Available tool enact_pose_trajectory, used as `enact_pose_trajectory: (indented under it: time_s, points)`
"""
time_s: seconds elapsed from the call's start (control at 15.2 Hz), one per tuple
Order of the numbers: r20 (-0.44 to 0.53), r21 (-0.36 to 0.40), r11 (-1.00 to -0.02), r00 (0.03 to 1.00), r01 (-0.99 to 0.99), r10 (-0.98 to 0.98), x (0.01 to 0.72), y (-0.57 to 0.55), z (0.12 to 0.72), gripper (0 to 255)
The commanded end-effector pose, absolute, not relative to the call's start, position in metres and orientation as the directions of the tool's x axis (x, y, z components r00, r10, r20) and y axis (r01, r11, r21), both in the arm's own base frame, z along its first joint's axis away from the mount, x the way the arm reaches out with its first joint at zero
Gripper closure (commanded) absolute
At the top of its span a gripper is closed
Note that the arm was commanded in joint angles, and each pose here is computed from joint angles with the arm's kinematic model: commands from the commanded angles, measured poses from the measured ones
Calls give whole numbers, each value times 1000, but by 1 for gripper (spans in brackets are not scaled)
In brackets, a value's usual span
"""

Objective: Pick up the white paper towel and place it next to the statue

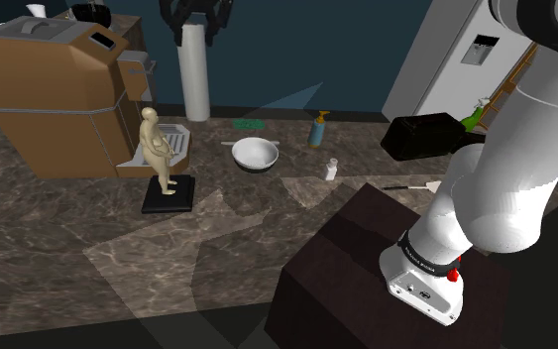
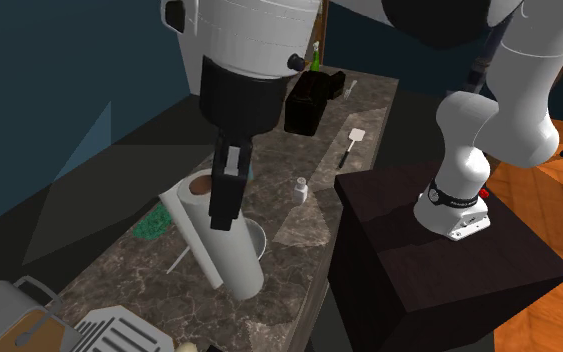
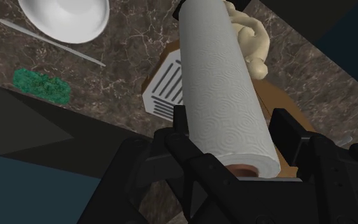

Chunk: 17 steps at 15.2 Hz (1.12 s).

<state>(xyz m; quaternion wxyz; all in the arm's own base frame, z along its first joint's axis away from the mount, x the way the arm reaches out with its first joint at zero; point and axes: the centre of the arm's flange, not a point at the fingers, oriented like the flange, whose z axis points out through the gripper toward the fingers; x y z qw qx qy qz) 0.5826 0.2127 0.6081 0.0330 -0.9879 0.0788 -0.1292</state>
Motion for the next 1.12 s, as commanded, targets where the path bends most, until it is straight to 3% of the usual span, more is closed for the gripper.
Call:
enact_pose_trajectory:
  time_s: [0.0,1.06]
  points:
    - [250,-86,-985,954,-147,-164,582,212,597,255]
    - [250,-86,-985,954,-147,-164,582,212,512,255]
